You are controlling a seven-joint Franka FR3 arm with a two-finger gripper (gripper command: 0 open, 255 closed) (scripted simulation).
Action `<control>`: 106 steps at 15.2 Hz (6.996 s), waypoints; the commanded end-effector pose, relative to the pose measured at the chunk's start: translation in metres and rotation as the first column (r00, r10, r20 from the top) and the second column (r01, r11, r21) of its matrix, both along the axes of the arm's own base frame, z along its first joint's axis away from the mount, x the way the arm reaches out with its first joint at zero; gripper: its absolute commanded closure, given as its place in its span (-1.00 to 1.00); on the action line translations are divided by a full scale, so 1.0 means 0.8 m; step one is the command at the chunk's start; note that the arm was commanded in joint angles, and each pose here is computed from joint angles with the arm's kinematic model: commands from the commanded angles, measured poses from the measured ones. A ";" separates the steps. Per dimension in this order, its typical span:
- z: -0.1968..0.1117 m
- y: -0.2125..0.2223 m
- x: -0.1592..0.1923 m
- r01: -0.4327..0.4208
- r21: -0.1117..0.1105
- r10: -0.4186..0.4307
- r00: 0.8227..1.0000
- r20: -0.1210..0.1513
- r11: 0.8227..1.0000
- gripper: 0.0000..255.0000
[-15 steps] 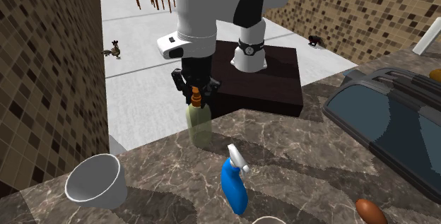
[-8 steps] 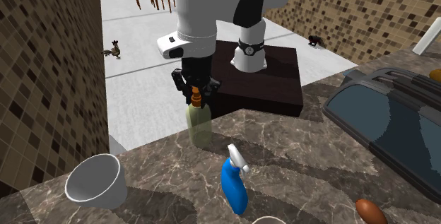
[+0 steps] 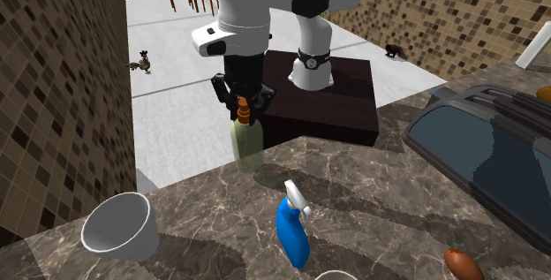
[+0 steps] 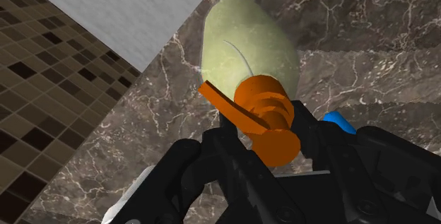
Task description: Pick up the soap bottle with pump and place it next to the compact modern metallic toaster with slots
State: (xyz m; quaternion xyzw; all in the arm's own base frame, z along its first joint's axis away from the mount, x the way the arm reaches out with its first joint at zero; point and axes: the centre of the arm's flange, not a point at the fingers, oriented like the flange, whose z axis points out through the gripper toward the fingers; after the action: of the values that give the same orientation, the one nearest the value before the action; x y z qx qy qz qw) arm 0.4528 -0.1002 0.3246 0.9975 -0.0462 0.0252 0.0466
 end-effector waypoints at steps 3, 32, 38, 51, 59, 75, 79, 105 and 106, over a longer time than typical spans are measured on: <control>0.026 0.001 0.000 0.000 0.000 0.000 1.000 0.000 1.000 1.00; 0.218 0.001 0.000 0.000 0.000 0.000 1.000 0.000 1.000 1.00; 0.257 0.001 0.000 0.000 0.000 0.000 1.000 0.000 1.000 1.00; 0.343 0.001 0.000 0.000 0.000 0.000 1.000 0.000 1.000 1.00; 0.346 0.116 0.004 0.000 0.000 0.000 1.000 0.000 1.000 1.00; 0.347 0.380 0.014 0.000 0.000 0.000 1.000 0.000 1.000 1.00; 0.347 0.446 0.016 0.000 0.000 0.000 1.000 0.000 1.000 1.00; 0.255 0.649 0.024 0.000 0.000 0.000 1.000 0.000 1.000 1.00; 0.249 0.649 0.024 0.000 0.000 0.000 1.000 0.000 1.000 1.00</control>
State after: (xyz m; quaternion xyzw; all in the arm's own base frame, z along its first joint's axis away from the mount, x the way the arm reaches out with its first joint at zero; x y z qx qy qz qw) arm 0.4723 0.4193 0.5289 0.9975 -0.0462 0.0249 0.0469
